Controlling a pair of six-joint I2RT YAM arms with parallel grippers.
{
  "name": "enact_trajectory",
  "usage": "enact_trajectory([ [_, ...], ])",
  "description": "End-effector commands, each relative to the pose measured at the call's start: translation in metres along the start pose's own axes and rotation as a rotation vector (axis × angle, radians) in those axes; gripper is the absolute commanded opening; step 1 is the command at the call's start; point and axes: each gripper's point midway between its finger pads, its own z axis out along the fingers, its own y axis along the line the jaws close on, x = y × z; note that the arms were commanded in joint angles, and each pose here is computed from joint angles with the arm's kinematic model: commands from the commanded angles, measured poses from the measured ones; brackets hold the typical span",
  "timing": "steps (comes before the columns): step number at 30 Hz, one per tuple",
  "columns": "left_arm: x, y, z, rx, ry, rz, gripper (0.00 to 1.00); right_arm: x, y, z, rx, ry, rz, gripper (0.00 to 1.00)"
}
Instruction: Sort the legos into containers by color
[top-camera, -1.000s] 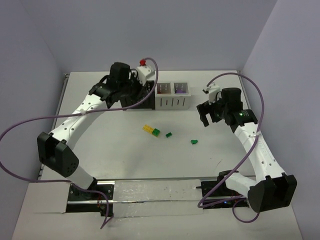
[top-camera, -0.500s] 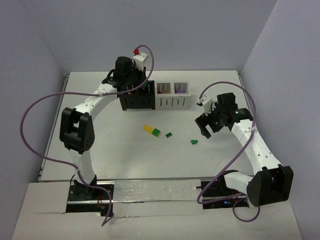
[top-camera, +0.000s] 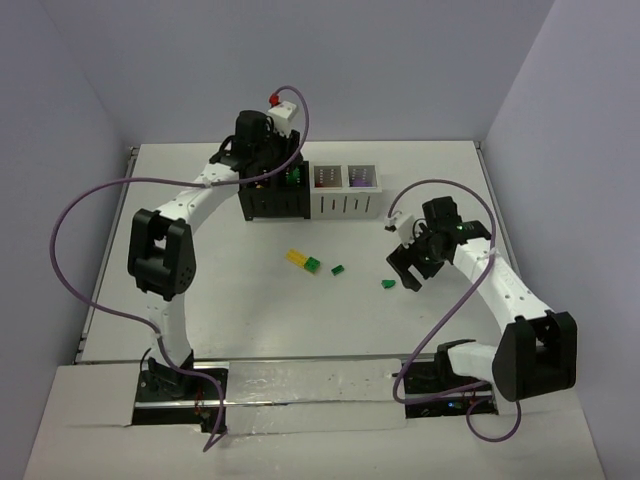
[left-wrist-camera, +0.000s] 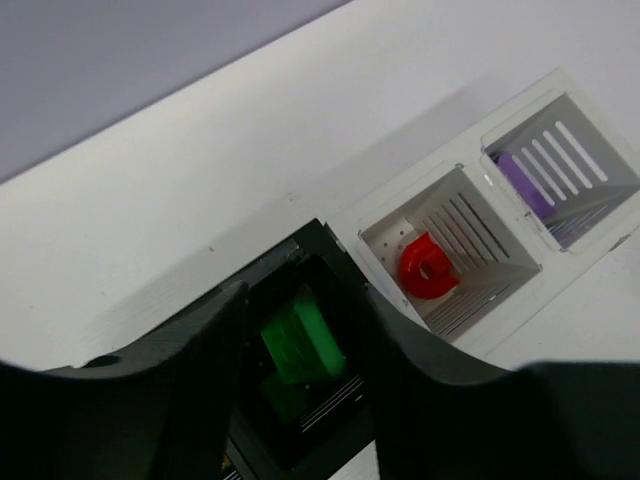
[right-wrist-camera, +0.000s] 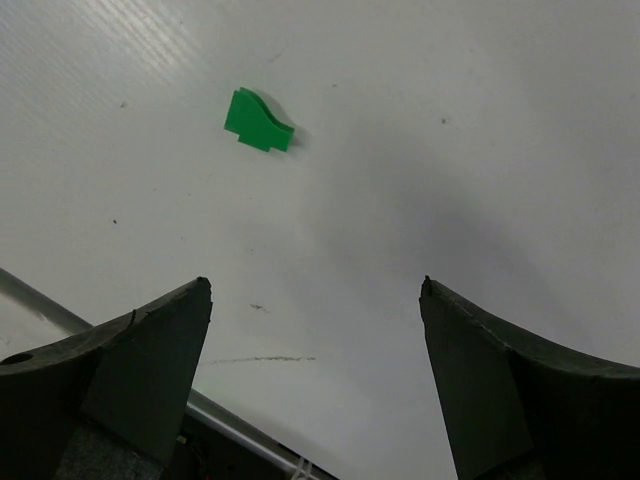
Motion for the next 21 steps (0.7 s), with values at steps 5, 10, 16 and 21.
enact_trajectory([
  [5, -0.081, -0.009, -0.037, 0.015, -0.131, -0.01, 0.67, -0.004, 0.017, 0.025, -0.047, 0.057, -0.186, 0.9],
  [10, -0.109, -0.019, -0.073, 0.042, -0.18, -0.009, 0.69, -0.015, 0.025, 0.035, -0.09, 0.066, -0.274, 0.9],
  [16, -0.11, -0.038, -0.113, 0.09, -0.18, -0.021, 0.69, -0.022, 0.026, 0.053, -0.151, 0.094, -0.385, 0.88],
  [21, -0.099, -0.042, -0.13, 0.097, -0.166, -0.042, 0.7, -0.029, 0.024, 0.069, -0.151, 0.092, -0.453, 0.87],
])
